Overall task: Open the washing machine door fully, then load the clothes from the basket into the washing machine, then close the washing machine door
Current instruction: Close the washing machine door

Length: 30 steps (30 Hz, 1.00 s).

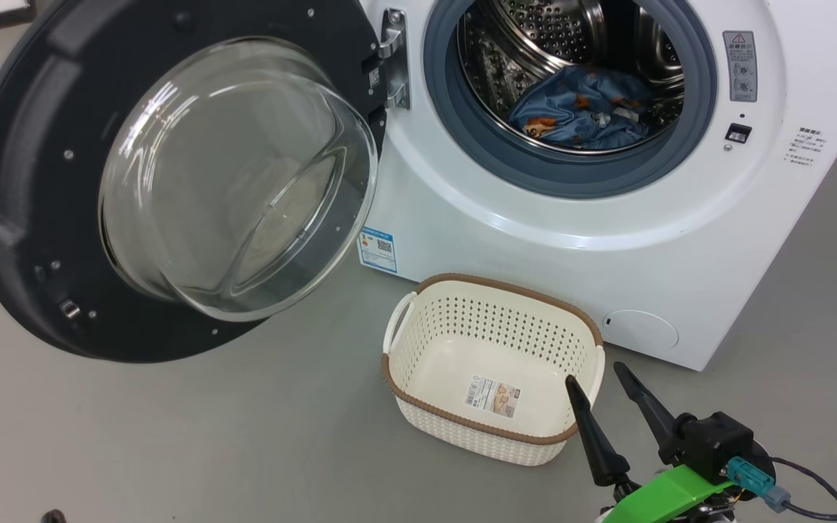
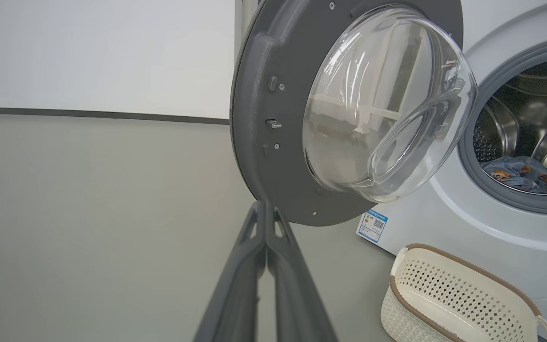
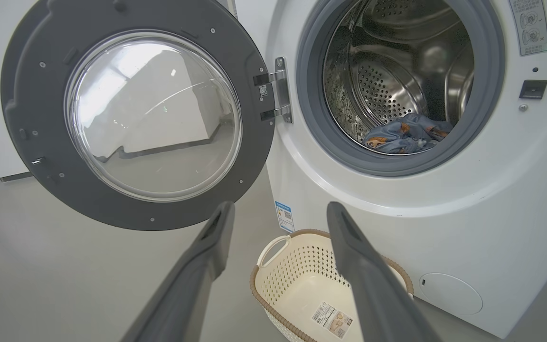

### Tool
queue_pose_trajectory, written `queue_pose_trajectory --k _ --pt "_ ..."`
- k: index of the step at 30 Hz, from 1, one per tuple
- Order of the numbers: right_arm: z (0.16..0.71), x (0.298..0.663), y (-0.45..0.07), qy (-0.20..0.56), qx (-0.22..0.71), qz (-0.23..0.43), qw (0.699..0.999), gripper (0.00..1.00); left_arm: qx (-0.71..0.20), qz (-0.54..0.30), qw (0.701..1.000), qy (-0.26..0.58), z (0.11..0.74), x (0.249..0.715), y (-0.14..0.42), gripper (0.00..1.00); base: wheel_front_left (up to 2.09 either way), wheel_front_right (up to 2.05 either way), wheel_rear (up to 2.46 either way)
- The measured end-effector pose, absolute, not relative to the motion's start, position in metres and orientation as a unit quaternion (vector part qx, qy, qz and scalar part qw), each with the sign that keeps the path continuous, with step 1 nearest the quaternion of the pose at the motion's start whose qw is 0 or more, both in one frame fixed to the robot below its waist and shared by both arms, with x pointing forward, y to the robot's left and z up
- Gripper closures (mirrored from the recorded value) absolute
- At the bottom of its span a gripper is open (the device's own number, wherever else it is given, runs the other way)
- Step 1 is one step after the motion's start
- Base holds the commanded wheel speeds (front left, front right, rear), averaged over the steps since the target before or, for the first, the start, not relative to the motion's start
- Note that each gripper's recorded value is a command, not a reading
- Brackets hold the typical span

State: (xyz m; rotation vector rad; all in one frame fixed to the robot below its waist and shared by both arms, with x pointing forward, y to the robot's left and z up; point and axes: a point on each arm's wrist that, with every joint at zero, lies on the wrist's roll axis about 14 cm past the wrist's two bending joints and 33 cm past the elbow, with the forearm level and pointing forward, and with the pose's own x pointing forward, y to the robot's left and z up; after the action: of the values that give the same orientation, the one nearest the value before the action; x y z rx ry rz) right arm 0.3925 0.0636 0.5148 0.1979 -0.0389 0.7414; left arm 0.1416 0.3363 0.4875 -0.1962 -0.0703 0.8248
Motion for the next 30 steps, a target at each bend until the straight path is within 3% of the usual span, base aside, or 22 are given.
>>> queue_pose_trajectory --k 10,20,30 --pt "0.513 0.397 0.058 -0.018 0.1 0.351 0.931 0.0 -0.112 0.41 0.902 -0.081 0.507 0.135 0.361 1.0 0.0 0.0 0.0" --pt "0.514 0.403 0.047 -0.018 0.113 0.333 0.936 0.0 -0.122 0.391 0.89 -0.2 0.569 0.155 0.416 1.0 0.0 0.0 0.0" --pt "0.51 0.407 0.037 -0.014 0.118 0.318 0.941 0.0 -0.171 0.377 0.876 -0.248 0.614 0.182 0.473 1.0 0.0 0.0 0.0"
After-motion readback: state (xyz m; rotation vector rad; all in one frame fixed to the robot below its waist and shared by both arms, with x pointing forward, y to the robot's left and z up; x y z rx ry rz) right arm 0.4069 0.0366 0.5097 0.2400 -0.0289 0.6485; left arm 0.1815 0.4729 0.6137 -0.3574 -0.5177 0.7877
